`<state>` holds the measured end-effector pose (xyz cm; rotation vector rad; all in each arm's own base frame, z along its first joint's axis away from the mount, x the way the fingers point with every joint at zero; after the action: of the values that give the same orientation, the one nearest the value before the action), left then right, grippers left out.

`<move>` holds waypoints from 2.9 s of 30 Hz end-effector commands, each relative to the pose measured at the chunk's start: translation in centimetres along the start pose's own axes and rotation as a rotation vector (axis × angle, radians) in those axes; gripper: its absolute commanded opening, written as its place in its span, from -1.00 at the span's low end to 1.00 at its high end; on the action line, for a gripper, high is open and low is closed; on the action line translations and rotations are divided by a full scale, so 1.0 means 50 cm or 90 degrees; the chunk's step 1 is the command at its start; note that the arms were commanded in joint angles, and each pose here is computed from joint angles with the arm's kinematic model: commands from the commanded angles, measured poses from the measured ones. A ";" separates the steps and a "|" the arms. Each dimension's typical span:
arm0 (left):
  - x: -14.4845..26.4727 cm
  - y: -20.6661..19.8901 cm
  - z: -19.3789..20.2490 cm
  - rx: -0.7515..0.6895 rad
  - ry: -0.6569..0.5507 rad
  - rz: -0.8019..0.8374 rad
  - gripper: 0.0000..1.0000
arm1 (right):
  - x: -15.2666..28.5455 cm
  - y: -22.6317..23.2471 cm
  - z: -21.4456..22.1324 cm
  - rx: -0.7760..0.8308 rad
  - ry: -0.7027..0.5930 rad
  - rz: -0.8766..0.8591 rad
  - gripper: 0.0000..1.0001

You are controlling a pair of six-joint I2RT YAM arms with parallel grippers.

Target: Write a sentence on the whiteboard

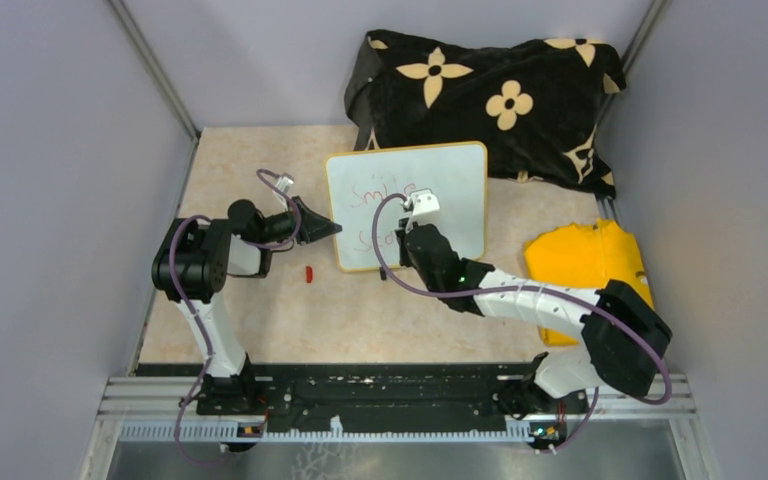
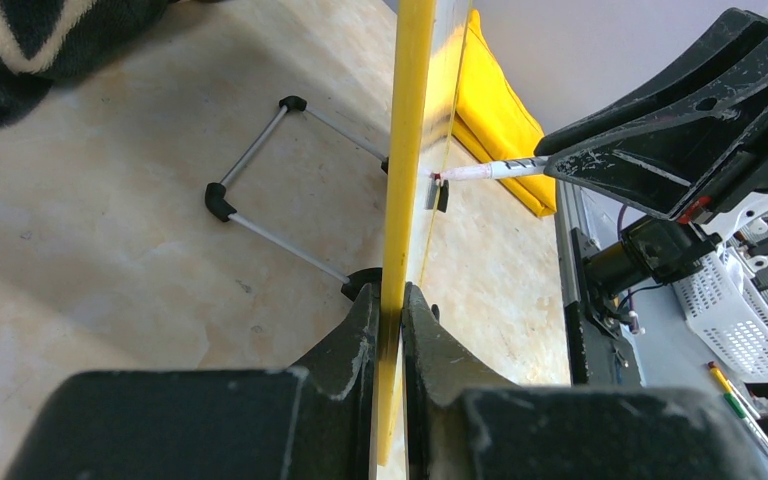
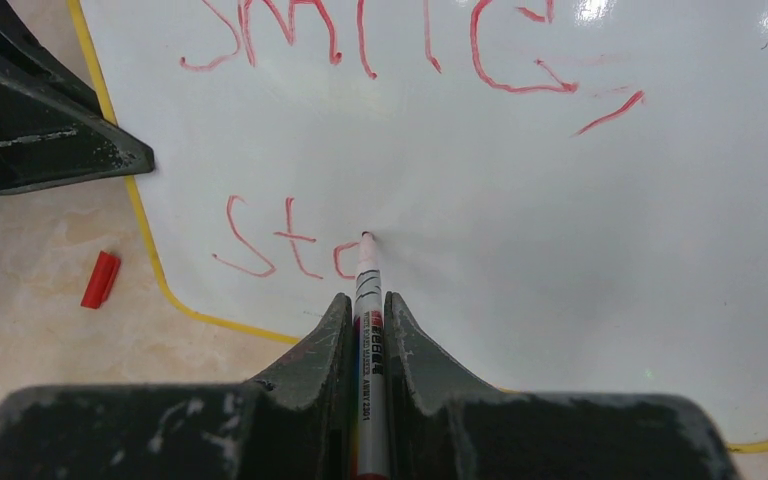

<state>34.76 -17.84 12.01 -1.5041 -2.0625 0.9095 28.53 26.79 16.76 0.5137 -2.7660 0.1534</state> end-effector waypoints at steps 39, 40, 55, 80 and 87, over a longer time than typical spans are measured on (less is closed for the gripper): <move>-0.006 0.014 0.020 0.031 0.018 -0.009 -0.91 | 0.033 -0.022 -0.060 -0.055 -0.055 -0.003 -1.00; -0.007 0.014 0.020 0.031 0.017 -0.009 -0.91 | 0.031 -0.021 -0.061 -0.055 -0.056 -0.002 -1.00; -0.007 0.016 0.022 0.034 0.019 -0.010 -0.91 | 0.004 -0.024 -0.055 -0.043 -0.052 0.022 -1.00; -0.007 0.016 0.022 0.036 0.020 -0.011 -0.91 | 0.032 -0.049 0.008 -0.055 -0.015 0.028 -1.00; -0.007 0.015 0.022 0.036 0.020 -0.011 -0.91 | 0.048 -0.055 -0.075 -0.066 -0.072 0.030 -1.00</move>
<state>34.78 -17.90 11.96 -1.5035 -2.0508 0.9086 27.46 23.97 16.28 0.4592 -2.7625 0.0859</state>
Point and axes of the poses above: each gripper's point midway between its finger pads, its own x axis back along the fingers, its own y axis along the line the jaws close on, z = x × y, the point moved 2 cm from there along x, back along the fingers, and after that the axes turned 9 degrees about x, right-handed, at the moved point
